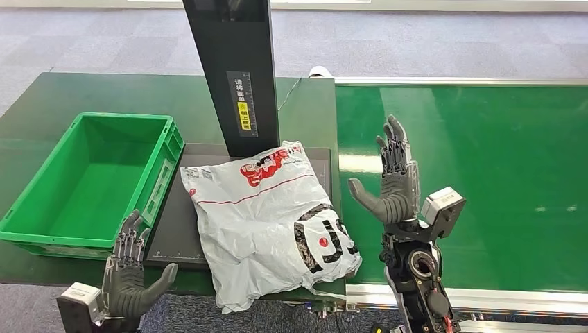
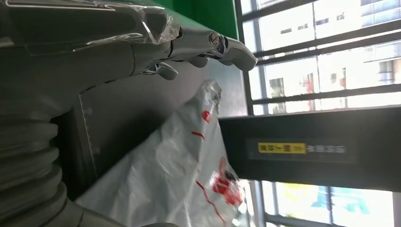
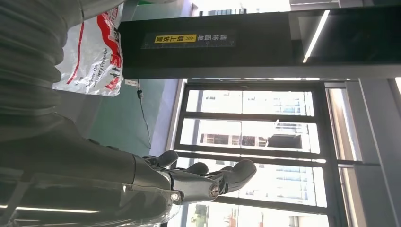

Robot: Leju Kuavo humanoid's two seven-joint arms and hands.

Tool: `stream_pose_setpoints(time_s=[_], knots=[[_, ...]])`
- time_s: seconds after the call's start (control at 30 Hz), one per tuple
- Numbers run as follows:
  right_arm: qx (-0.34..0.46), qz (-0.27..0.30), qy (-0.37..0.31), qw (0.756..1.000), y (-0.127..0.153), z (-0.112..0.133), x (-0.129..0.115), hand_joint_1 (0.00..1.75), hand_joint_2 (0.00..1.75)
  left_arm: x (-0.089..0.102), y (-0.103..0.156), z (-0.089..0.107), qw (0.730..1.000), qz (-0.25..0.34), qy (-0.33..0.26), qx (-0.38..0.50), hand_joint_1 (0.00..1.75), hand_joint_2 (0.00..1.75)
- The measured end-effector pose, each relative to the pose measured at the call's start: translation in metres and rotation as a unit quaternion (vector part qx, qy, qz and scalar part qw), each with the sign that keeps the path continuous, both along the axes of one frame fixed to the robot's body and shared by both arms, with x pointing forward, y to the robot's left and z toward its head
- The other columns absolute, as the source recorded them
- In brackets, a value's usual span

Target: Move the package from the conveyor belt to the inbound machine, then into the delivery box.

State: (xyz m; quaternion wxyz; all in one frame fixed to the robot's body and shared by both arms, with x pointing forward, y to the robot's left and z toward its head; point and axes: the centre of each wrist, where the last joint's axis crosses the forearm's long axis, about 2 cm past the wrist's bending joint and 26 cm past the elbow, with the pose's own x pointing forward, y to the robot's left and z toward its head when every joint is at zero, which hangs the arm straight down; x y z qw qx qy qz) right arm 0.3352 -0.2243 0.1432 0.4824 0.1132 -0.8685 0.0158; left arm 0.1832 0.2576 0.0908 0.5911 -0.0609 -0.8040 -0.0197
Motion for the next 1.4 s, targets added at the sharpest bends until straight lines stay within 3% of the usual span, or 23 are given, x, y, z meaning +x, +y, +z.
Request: stream_pose_setpoints(time_s=[0.2, 0.6, 1.2, 1.4], knots=[[0.014, -0.002, 0.014, 1.0, 0.001, -0.003, 0.0, 0.0, 1.75, 0.029, -0.02, 0.019, 0.985, 0.009, -0.015, 0.17, 0.0, 1.75], [0.014, 0.006, 0.048, 0.999, 0.007, -0.01, 0.012, 0.0, 1.75, 0.081, -0.083, 0.042, 0.944, -0.156, -0.068, 0.283, 0.0, 1.75], [0.015, 0.006, 0.061, 0.998, 0.008, -0.014, 0.014, 0.0, 1.75, 0.089, -0.095, 0.034, 0.922, -0.209, -0.063, 0.321, 0.0, 1.75], [0.022, 0.001, 0.064, 0.998, 0.008, -0.014, 0.014, 0.0, 1.75, 0.095, -0.11, 0.03, 0.899, -0.259, -0.052, 0.35, 0.0, 1.75]])
